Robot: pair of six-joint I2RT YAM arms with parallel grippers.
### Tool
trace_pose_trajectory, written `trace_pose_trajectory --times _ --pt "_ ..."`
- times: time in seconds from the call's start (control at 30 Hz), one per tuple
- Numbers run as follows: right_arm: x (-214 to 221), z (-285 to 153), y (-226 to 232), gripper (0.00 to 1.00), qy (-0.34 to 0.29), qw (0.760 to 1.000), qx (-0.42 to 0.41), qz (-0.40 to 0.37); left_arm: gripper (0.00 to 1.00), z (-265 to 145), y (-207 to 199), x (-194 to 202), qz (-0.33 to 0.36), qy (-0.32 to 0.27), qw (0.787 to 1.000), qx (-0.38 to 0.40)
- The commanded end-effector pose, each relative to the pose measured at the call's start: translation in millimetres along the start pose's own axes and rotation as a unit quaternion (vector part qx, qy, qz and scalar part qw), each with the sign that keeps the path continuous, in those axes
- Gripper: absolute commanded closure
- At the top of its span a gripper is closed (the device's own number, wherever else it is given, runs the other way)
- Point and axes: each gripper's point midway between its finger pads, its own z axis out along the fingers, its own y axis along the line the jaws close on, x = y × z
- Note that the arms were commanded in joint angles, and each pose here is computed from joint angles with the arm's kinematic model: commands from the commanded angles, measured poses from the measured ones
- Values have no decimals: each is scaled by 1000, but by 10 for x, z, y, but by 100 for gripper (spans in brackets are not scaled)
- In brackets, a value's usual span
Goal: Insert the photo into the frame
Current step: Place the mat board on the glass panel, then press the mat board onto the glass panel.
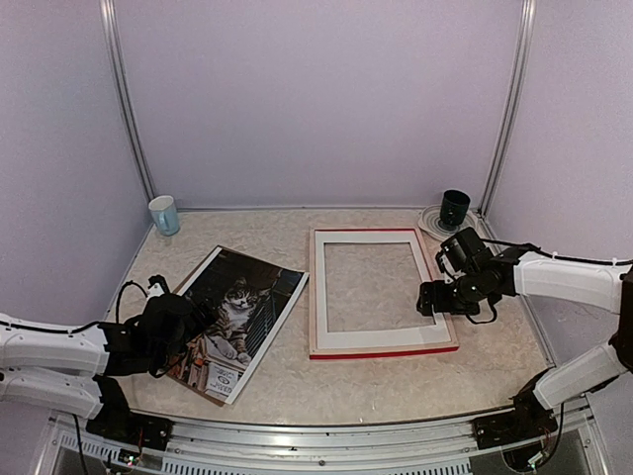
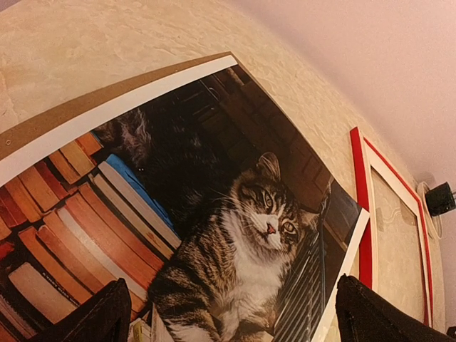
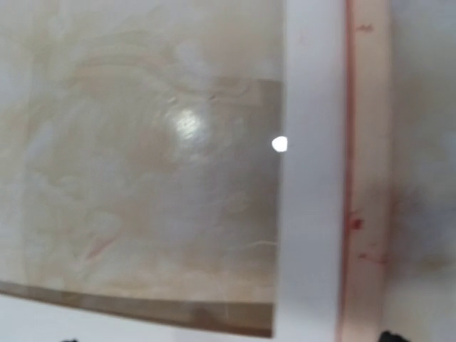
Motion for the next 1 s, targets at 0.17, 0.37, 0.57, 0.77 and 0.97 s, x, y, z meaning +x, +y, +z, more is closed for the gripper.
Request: trace_pose_trajectory --times 0.17,0.37,0.57,0.77,0.97 --pt "-182 -166 -11 20 -42 999 13 -24 1 -10 -20 -1 -7 -3 1000 6" --pt "-32 62 109 74 -12 999 0 -37 1 -9 -46 22 0 0 1000 3" --pt "134 190 -93 81 5 998 52 -41 1 -38 -36 8 -3 -1 1000 4" --pt "231 343 -171 81 20 996 71 -44 1 -37 -71 0 -2 -1 1000 5" --pt "304 469 -230 81 36 994 90 -49 1 -40 -82 4 1 0 1000 4"
